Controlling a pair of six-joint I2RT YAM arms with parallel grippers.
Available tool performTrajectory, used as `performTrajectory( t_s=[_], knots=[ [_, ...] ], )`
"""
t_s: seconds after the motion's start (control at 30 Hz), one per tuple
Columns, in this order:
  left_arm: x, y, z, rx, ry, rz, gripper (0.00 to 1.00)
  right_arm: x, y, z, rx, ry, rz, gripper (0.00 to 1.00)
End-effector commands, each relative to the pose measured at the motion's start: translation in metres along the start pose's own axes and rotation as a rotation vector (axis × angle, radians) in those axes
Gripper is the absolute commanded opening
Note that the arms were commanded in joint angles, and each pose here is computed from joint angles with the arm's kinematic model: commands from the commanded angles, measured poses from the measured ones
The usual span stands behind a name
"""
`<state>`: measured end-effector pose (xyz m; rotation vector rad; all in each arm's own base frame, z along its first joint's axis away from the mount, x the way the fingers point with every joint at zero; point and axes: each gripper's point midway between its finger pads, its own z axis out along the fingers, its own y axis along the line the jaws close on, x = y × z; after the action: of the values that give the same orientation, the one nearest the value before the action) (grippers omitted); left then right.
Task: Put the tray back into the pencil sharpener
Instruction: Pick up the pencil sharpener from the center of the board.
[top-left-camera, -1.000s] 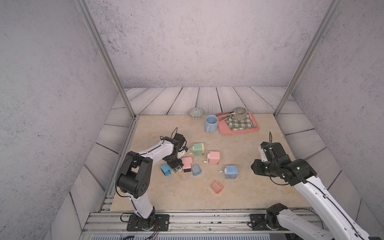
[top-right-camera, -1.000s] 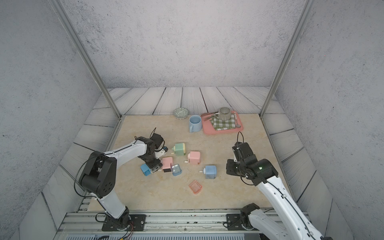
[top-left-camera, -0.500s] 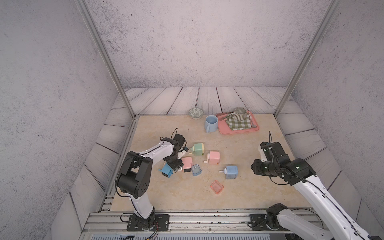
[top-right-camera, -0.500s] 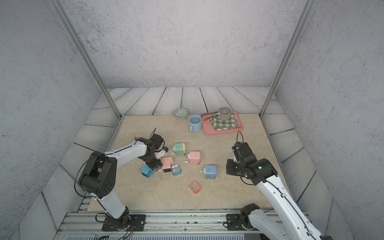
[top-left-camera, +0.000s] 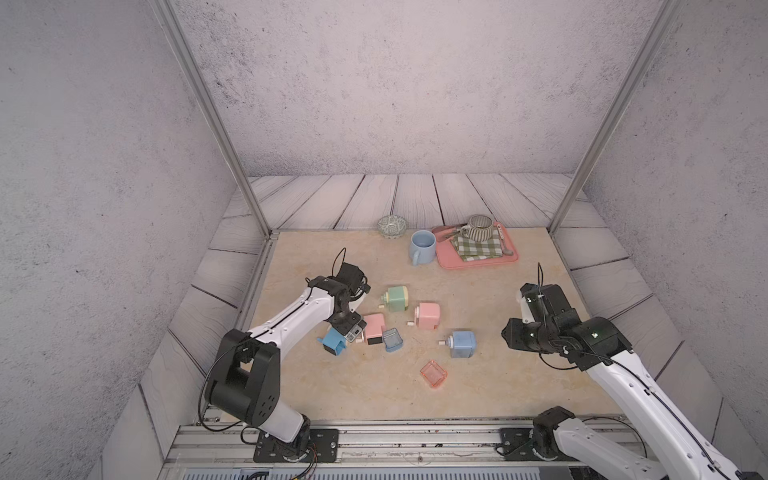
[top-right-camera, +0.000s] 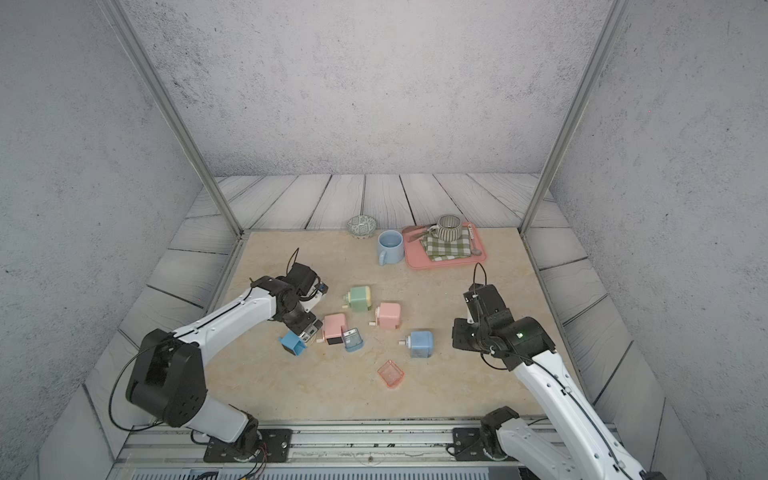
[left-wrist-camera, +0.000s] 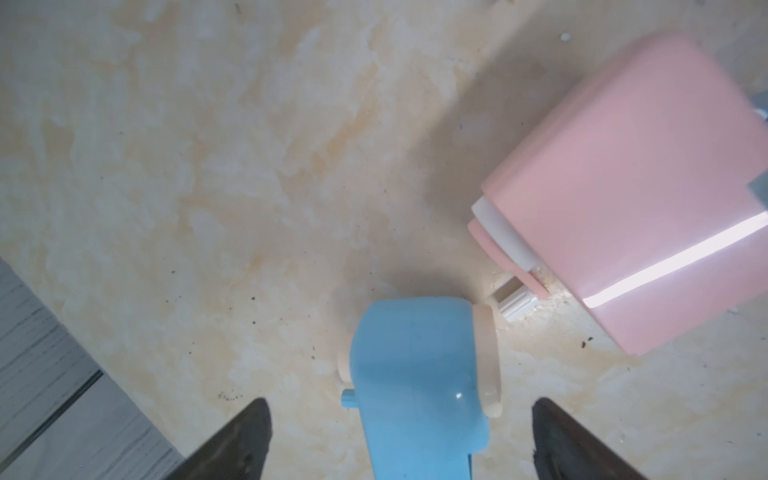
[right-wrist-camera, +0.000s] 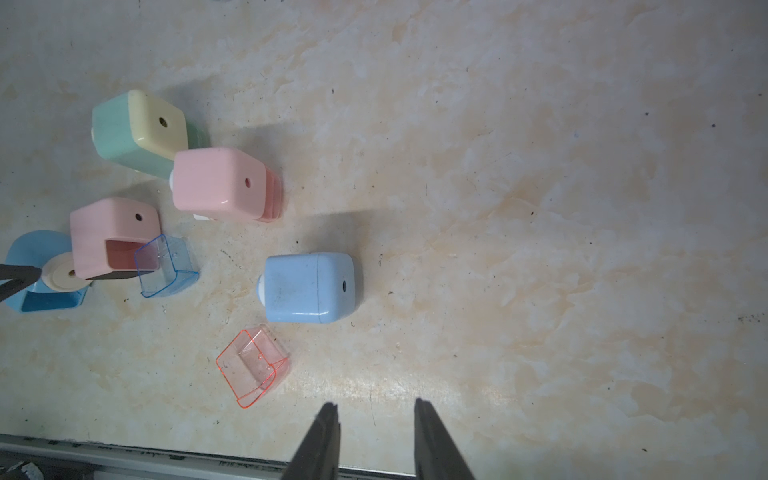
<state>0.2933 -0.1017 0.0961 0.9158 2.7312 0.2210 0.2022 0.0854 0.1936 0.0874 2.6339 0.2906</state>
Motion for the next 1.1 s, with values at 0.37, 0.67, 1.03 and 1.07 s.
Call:
performTrajectory(
  t_s=[0.37,0.67,1.03,1.07],
  knots=[
    [0.046,-0.006,-0.003,0.04,0.261,-0.347,0.83,0.007,-0.004,0.004,0.011,0.019,0.007,0.34],
    [0.046,-0.005,0.011,0.026,0.319,-0.357,0.87,0.007,-0.003,0.005,0.005,0.02,0.006,0.34],
    [0.037,-0.029,0.015,0.148,0.272,-0.406,0.71,0.011,-0.006,0.004,0.01,0.015,0.005,0.34],
    [0.036,-0.031,0.013,0.157,0.263,-0.408,0.71,0.011,-0.007,0.004,0.009,0.015,0.007,0.34]
  ],
)
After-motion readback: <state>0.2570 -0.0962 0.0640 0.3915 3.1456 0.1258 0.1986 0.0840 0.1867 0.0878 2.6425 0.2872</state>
